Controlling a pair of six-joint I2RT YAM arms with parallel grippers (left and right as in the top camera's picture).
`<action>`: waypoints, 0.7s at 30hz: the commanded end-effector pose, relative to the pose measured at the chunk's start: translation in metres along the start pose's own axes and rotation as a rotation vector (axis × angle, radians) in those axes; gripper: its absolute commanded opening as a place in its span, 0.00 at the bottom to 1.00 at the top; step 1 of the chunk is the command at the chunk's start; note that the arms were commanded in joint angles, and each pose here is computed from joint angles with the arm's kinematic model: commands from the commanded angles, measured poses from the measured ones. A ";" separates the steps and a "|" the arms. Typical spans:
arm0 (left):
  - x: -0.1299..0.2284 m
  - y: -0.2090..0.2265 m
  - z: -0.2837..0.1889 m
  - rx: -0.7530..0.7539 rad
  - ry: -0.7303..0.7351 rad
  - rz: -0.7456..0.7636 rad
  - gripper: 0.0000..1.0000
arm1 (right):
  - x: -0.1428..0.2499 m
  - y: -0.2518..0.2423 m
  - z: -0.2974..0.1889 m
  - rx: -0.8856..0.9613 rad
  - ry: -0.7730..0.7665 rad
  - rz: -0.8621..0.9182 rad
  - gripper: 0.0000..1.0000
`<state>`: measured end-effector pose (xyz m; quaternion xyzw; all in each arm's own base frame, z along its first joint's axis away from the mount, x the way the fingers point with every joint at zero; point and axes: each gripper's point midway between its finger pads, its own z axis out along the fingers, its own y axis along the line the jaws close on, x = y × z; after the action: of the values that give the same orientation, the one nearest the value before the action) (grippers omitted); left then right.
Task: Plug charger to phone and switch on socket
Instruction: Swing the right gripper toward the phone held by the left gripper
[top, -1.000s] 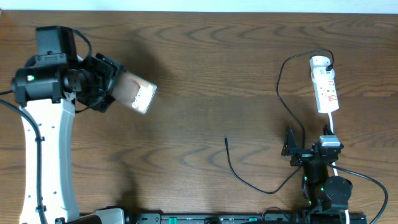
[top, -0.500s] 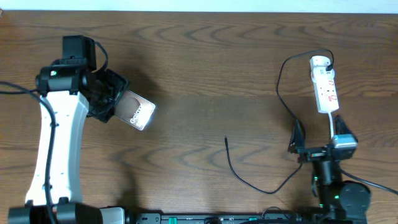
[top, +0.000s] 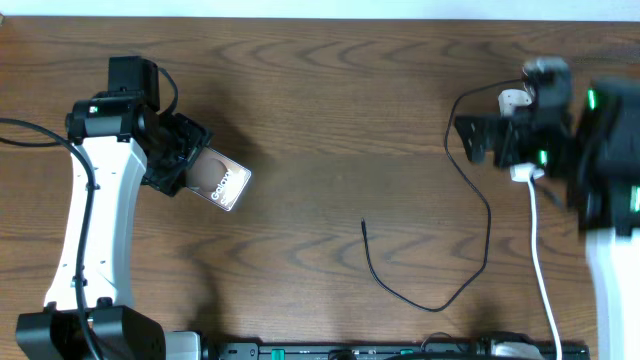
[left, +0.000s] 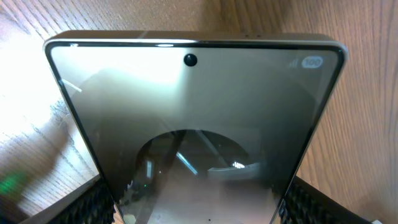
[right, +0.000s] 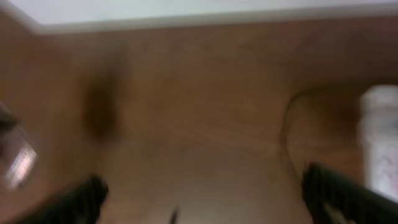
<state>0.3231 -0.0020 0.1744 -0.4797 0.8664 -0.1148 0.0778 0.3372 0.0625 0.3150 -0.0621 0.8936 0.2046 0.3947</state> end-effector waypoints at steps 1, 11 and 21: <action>0.000 -0.003 -0.006 0.016 -0.013 0.015 0.07 | -0.011 0.038 0.028 -0.314 0.178 0.114 0.99; 0.003 -0.002 -0.006 0.017 0.002 -0.117 0.07 | 0.009 0.048 0.117 -0.736 0.440 0.432 0.99; 0.019 -0.017 -0.007 0.073 0.122 -0.455 0.07 | 0.048 0.085 0.194 -0.905 0.525 0.353 0.99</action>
<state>0.3243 -0.0150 0.1769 -0.5987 0.7843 -0.1575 0.0394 0.4202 0.1912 0.1754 -0.0758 0.8172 0.5690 0.0518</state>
